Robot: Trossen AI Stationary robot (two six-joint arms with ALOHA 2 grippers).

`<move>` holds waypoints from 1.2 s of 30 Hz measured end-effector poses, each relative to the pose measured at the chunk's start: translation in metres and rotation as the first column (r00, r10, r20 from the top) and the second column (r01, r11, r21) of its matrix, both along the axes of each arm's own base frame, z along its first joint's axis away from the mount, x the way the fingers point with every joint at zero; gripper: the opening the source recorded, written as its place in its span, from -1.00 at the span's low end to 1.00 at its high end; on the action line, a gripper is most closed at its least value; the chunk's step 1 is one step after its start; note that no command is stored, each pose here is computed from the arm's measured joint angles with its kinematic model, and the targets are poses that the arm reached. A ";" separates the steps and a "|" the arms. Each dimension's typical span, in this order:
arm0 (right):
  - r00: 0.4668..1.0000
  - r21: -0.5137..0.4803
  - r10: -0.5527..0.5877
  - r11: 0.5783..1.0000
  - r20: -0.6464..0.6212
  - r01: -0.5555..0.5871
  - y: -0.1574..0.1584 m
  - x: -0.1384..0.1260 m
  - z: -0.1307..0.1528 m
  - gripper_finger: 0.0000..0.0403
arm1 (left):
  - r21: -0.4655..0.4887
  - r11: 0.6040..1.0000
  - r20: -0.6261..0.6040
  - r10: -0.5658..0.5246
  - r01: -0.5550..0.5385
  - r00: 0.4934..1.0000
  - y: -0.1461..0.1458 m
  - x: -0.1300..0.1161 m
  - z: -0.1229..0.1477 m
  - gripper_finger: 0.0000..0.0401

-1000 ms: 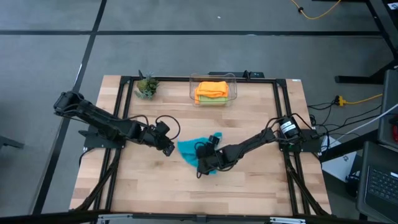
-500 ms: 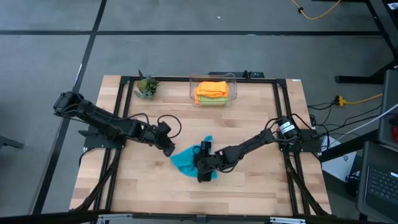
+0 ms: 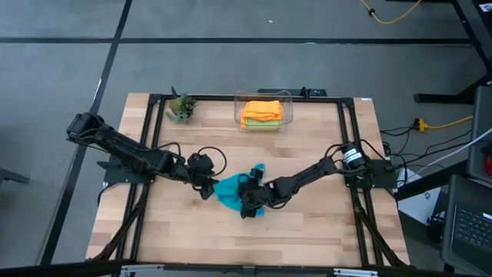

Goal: Fold microfiber towels
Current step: Fold the blue microfiber cloth

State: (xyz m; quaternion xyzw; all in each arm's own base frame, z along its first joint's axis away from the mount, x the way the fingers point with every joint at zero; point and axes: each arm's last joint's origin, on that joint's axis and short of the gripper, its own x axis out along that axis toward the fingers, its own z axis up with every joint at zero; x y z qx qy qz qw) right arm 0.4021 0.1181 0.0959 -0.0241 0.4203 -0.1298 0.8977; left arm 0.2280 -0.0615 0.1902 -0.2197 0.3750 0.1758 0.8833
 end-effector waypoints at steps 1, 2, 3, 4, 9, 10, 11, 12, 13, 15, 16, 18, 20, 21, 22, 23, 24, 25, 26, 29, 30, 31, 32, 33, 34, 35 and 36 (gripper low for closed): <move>1.000 -0.025 -0.023 0.999 0.005 0.023 -0.003 0.000 0.000 -0.08 | 0.010 1.000 -0.002 -0.012 0.012 1.000 0.000 0.000 0.000 -0.07; 0.999 -0.044 -0.040 0.998 0.009 0.040 -0.005 0.000 0.000 -0.08 | 0.013 1.000 -0.004 -0.016 0.016 1.000 0.000 0.000 0.000 -0.07; 0.999 -0.052 -0.051 0.997 0.010 0.051 -0.007 0.001 -0.001 -0.08 | 0.012 1.000 -0.005 -0.016 0.016 1.000 0.000 0.000 0.000 -0.07; 0.998 -0.050 -0.055 0.997 0.009 0.055 -0.009 0.001 -0.001 -0.08 | 0.010 1.000 -0.005 -0.015 0.015 1.000 0.000 0.000 0.000 -0.07; 0.999 0.003 -0.030 1.000 -0.012 0.030 -0.013 0.002 -0.001 -0.08 | -0.063 0.997 -0.015 0.047 -0.048 0.999 0.007 0.001 -0.003 -0.07; 1.000 0.003 -0.029 1.000 -0.012 0.029 -0.013 0.002 -0.001 -0.08 | -0.078 0.994 -0.015 0.071 -0.072 0.997 0.009 0.002 -0.006 -0.07; 1.000 0.001 -0.028 1.000 -0.012 0.028 -0.013 0.003 -0.001 -0.08 | -0.088 0.992 -0.026 0.093 -0.095 0.995 0.010 0.002 -0.010 -0.07; 1.000 0.000 -0.028 1.000 -0.012 0.028 -0.013 0.003 -0.001 -0.08 | -0.095 0.989 -0.043 0.106 -0.110 0.993 0.012 0.001 -0.016 -0.07; 1.000 0.000 -0.028 1.000 -0.010 0.028 -0.013 0.003 -0.001 -0.08 | -0.108 0.987 -0.059 0.114 -0.120 0.992 0.014 0.000 -0.021 -0.06; 0.999 -0.003 -0.032 0.999 -0.008 0.032 -0.013 0.003 -0.001 -0.08 | -0.149 0.979 -0.074 0.131 -0.141 0.989 0.017 0.002 -0.031 -0.03; 0.999 -0.004 -0.034 0.999 -0.005 0.033 -0.013 0.003 0.000 -0.08 | -0.156 0.975 -0.088 0.146 -0.158 0.985 0.019 0.002 -0.035 -0.01; 0.999 -0.002 -0.033 0.999 -0.005 0.033 -0.013 0.003 0.000 -0.08 | -0.149 0.971 -0.116 0.169 -0.185 0.979 0.023 0.003 -0.042 0.06; 1.000 -0.006 -0.026 1.000 -0.005 0.026 -0.012 0.003 0.000 -0.08 | -0.146 0.967 -0.127 0.189 -0.207 0.974 0.028 0.005 -0.046 0.13; 1.000 -0.013 -0.010 1.000 -0.011 0.010 -0.012 0.003 0.000 -0.08 | -0.149 0.965 -0.128 0.198 -0.216 0.972 0.030 0.006 -0.046 0.16; 1.000 -0.021 0.015 1.000 -0.021 -0.016 -0.012 0.003 0.000 -0.08 | -0.158 0.962 -0.133 0.201 -0.221 0.971 0.032 0.007 -0.047 0.19; 0.998 -0.025 0.046 0.999 -0.032 -0.046 -0.012 0.003 -0.001 -0.08 | -0.173 0.960 -0.142 0.198 -0.221 0.970 0.033 0.007 -0.048 0.21; 0.997 -0.028 0.064 0.997 -0.037 -0.065 -0.011 0.003 0.000 -0.08 | -0.194 0.956 -0.151 0.195 -0.222 0.969 0.035 0.007 -0.049 0.23; 0.997 -0.032 0.071 0.997 -0.039 -0.072 -0.011 0.003 0.000 -0.08 | -0.219 0.949 -0.159 0.194 -0.226 0.968 0.037 0.008 -0.049 0.25; 0.997 -0.032 0.072 0.997 -0.038 -0.073 -0.011 0.003 0.000 -0.08 | -0.246 0.940 -0.168 0.197 -0.234 0.966 0.039 0.009 -0.050 0.26; 0.997 -0.028 0.070 0.997 -0.038 -0.071 -0.011 0.003 0.000 -0.08 | -0.303 0.920 -0.207 0.192 -0.249 0.959 0.043 0.009 -0.054 0.26; 0.997 -0.027 0.071 0.997 -0.039 -0.072 -0.011 0.003 0.000 -0.08 | -0.320 0.911 -0.214 0.196 -0.258 0.957 0.045 0.011 -0.056 0.26; 0.997 -0.026 0.071 0.997 -0.038 -0.072 -0.011 0.003 0.000 -0.08 | -0.326 0.908 -0.222 0.198 -0.264 0.955 0.046 0.011 -0.058 0.26; 0.997 -0.025 0.071 0.997 -0.035 -0.072 -0.011 0.003 0.000 -0.08 | -0.334 0.904 -0.232 0.197 -0.268 0.953 0.047 0.012 -0.060 0.26; 0.997 -0.025 0.071 0.997 -0.036 -0.072 -0.011 0.003 0.000 -0.08 | -0.344 0.899 -0.240 0.193 -0.269 0.951 0.048 0.013 -0.061 0.26; 0.997 -0.026 0.071 0.997 -0.035 -0.072 -0.011 0.003 0.000 -0.08 | -0.351 0.896 -0.248 0.190 -0.271 0.950 0.049 0.013 -0.063 0.26; 0.997 -0.026 0.071 0.997 -0.035 -0.072 -0.011 0.003 0.000 -0.08 | -0.361 0.891 -0.253 0.192 -0.276 0.948 0.049 0.014 -0.063 0.26; 0.997 -0.026 0.071 0.997 -0.035 -0.072 -0.011 0.003 0.000 -0.08 | -0.376 0.881 -0.257 0.196 -0.285 0.946 0.050 0.014 -0.063 0.26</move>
